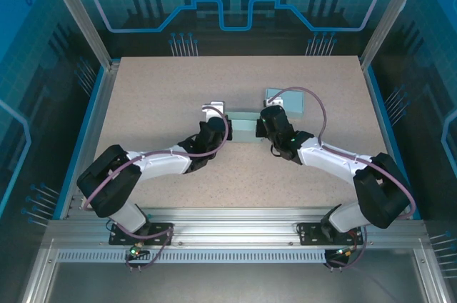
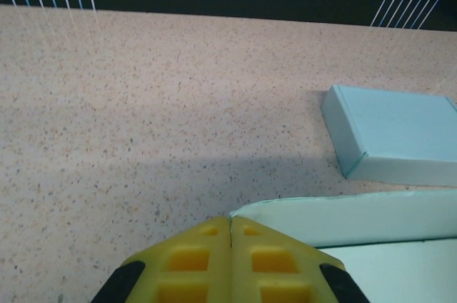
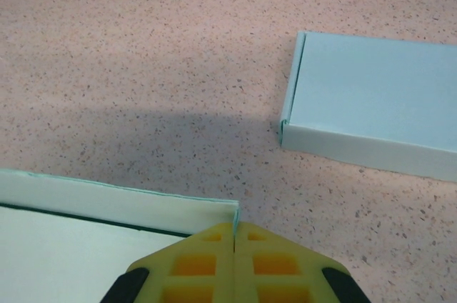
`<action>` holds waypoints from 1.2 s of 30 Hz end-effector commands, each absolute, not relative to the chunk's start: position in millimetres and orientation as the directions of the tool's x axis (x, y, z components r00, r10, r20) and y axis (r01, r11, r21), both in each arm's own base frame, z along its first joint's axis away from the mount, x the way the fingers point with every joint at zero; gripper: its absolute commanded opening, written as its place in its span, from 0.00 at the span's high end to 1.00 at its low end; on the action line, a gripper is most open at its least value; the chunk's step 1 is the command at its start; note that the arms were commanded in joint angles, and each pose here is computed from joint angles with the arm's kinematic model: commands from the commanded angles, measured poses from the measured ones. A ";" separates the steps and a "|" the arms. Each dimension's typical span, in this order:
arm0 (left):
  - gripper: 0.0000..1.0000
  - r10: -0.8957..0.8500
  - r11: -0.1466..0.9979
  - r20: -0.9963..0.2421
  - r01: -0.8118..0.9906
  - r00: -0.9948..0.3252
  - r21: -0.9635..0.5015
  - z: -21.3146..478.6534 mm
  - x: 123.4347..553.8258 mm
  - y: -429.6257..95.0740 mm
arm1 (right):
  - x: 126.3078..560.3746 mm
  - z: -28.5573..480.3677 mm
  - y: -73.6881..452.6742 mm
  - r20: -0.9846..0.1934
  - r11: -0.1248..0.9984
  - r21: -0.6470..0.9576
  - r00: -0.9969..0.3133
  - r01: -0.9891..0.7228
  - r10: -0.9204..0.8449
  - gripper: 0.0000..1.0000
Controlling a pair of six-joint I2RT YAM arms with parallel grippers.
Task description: Fold the paper box
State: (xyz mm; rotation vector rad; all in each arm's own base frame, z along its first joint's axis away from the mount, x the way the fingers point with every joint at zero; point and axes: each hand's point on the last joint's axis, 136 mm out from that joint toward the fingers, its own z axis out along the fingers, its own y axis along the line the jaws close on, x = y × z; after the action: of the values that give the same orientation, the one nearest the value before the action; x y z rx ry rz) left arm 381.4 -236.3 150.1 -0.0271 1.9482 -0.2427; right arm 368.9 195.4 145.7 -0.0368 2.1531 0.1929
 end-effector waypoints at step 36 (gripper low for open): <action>0.97 -0.203 0.902 -0.849 0.244 -0.488 -0.356 126.5 361.8 -269.3 | 361.1 119.8 229.2 -0.811 0.945 0.272 -0.572 -0.181 0.124 1.00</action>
State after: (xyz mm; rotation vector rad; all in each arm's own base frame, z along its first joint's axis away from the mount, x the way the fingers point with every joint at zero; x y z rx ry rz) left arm 381.5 -234.4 143.4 -0.0955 1.9364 -0.3727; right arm 377.3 196.9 137.5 0.0481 2.0852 0.2424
